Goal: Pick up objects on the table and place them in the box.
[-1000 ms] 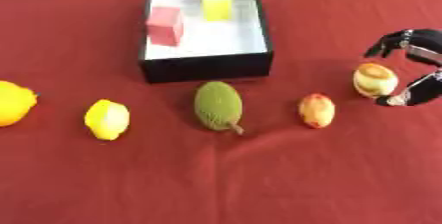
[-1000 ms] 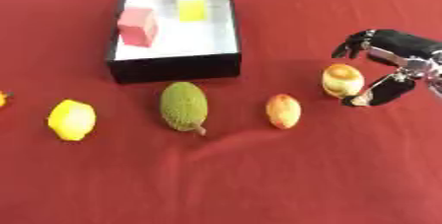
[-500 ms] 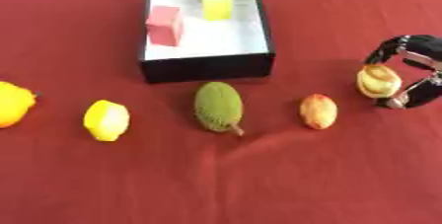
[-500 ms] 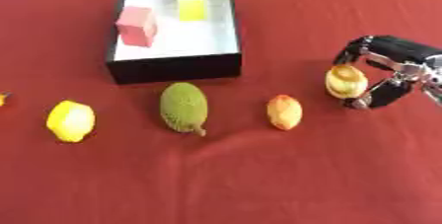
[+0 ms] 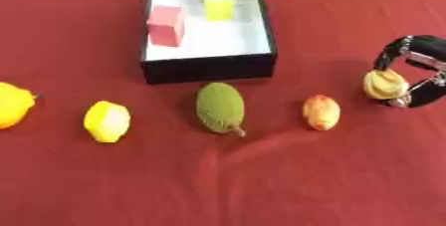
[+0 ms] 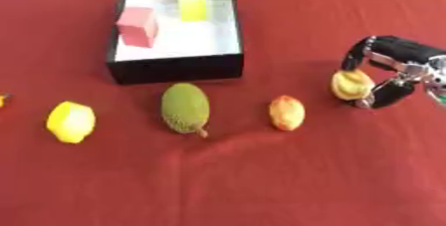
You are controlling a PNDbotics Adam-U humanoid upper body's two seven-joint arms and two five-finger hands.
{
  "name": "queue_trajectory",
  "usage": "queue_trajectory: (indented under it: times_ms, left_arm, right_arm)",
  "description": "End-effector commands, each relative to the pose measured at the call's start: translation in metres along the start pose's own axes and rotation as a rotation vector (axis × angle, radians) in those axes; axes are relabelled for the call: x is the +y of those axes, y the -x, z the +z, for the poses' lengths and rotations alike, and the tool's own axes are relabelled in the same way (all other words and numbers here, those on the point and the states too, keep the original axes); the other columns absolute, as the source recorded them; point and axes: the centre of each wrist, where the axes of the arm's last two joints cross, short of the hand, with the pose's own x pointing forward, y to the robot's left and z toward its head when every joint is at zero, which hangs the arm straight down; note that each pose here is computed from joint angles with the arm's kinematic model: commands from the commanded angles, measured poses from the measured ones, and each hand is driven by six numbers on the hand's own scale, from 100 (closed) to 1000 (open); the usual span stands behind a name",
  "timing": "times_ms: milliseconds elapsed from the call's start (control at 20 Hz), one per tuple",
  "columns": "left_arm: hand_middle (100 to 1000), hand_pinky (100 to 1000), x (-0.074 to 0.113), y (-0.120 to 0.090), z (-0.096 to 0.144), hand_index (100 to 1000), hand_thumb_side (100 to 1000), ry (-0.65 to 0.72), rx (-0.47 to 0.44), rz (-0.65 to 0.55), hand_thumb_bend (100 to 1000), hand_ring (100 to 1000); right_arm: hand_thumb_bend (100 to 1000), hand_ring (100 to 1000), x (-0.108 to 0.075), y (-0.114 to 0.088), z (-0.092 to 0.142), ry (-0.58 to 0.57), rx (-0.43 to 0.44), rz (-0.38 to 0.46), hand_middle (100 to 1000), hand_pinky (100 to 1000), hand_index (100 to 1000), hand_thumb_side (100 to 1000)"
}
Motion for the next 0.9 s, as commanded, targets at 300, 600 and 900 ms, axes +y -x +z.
queue_trajectory:
  times_ms: [300, 600, 900]
  left_arm:
    - [788, 755, 0.006, -0.015, -0.007, 872, 627, 0.000, -0.047, -0.005, 643, 834]
    - [788, 756, 0.007, -0.017, -0.007, 872, 628, 0.004, -0.055, -0.015, 639, 835]
    - [787, 756, 0.008, -0.019, -0.007, 871, 629, 0.012, -0.065, -0.027, 636, 835]
  right_arm:
    - [475, 643, -0.024, -0.003, 0.006, 0.042, -0.020, 0.015, 403, 776, 593, 100]
    - [472, 637, -0.055, -0.021, 0.015, 0.066, -0.100, 0.068, 410, 775, 597, 100]
    - [465, 633, -0.097, -0.057, 0.023, 0.106, -0.236, 0.134, 416, 775, 596, 100]
